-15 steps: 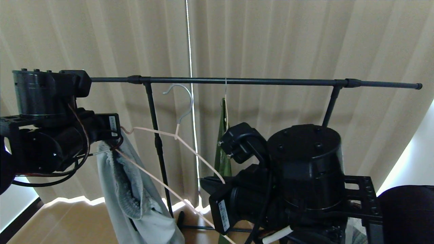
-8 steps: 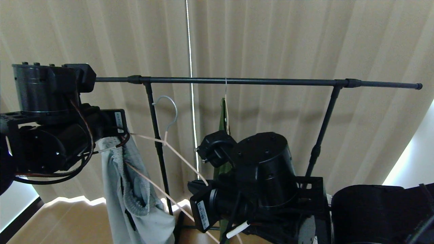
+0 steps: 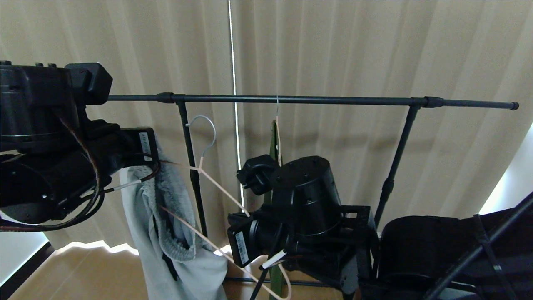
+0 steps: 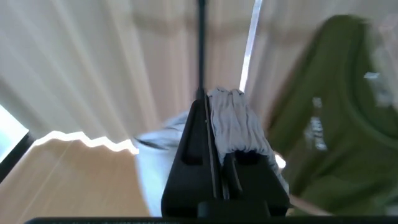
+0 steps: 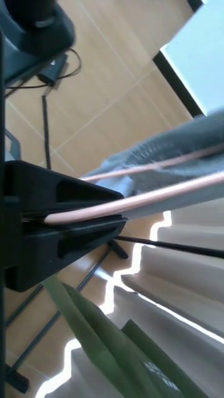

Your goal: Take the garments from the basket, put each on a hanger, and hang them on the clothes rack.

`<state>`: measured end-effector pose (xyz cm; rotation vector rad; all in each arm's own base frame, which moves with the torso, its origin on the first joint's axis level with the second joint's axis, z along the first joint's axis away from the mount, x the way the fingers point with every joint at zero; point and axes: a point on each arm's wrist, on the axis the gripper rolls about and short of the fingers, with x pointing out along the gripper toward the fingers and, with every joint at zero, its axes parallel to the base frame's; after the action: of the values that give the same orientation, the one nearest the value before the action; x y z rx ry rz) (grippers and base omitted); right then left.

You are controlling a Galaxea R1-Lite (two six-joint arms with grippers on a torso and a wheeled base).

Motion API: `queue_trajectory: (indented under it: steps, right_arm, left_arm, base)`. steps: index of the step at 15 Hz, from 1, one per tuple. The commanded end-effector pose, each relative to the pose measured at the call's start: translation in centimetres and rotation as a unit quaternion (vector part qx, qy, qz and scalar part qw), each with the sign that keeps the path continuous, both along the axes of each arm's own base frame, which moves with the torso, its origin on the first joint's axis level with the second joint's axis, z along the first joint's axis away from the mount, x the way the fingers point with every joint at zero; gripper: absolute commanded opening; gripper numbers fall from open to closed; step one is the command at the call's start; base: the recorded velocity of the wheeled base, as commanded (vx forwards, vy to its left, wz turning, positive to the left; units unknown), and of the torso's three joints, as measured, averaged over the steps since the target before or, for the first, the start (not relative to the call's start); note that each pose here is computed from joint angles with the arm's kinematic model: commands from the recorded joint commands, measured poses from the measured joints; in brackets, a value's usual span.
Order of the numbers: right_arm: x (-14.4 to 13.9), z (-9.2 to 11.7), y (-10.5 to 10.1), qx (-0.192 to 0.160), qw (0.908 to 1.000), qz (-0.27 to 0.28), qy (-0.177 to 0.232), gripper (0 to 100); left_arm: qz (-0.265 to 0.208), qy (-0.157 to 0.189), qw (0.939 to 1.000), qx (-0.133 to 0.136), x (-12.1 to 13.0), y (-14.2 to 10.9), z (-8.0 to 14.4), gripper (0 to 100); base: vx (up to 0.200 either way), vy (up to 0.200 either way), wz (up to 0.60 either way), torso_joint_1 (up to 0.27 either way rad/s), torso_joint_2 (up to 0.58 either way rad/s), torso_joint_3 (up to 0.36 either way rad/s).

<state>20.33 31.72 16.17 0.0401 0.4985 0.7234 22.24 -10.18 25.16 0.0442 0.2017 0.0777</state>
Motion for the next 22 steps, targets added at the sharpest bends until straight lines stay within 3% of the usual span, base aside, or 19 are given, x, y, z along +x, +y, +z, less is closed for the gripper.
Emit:
queue_trajectory:
  steps: [1, 9, 13, 14, 16, 22]
  right_arm:
    - [0.7, -0.1, 0.2, 0.002, 1.0000, -0.006, -0.001, 0]
    - [1.7, 0.4, -0.5, 0.008, 0.9997, -0.022, -0.005, 0]
    - [2.4, 1.0, -1.4, 0.014, 0.9991, -0.038, -0.010, 0]
    - [2.4, 2.5, -2.4, 0.029, 0.9983, -0.046, -0.022, 0]
    - [2.2, 3.5, -3.1, 0.039, 0.9976, -0.048, -0.030, 0]
    - [2.1, 5.3, -4.3, 0.059, 0.9956, -0.057, -0.046, 0]
  left_arm:
    - [-0.031, -0.014, 0.9994, -0.008, -1.7, -0.8, 0.8, 0]
    - [-0.139, -0.009, 0.9901, -0.014, -4.7, -4.8, 0.5, 0]
    - [-0.144, 0.000, 0.9895, -0.007, -5.1, -4.6, -0.2, 0]
    - [-0.147, 0.010, 0.9891, -0.001, -5.6, -4.1, -1.0, 0]
    - [-0.147, 0.011, 0.9891, 0.000, -5.8, -3.9, -1.1, 0]
    - [-0.148, 0.017, 0.9888, 0.007, -6.2, -3.6, -1.8, 0]
  base:
    - [0.000, 0.000, 0.00, 0.000, 0.00, 0.000]
    - [0.000, 0.000, 0.00, 0.000, 0.00, 0.000]
    - [0.000, 0.000, 0.00, 0.000, 0.00, 0.000]
    - [0.000, 0.000, 0.00, 0.000, 0.00, 0.000]
    - [0.000, 0.000, 0.00, 0.000, 0.00, 0.000]
    - [0.000, 0.000, 0.00, 0.000, 0.00, 0.000]
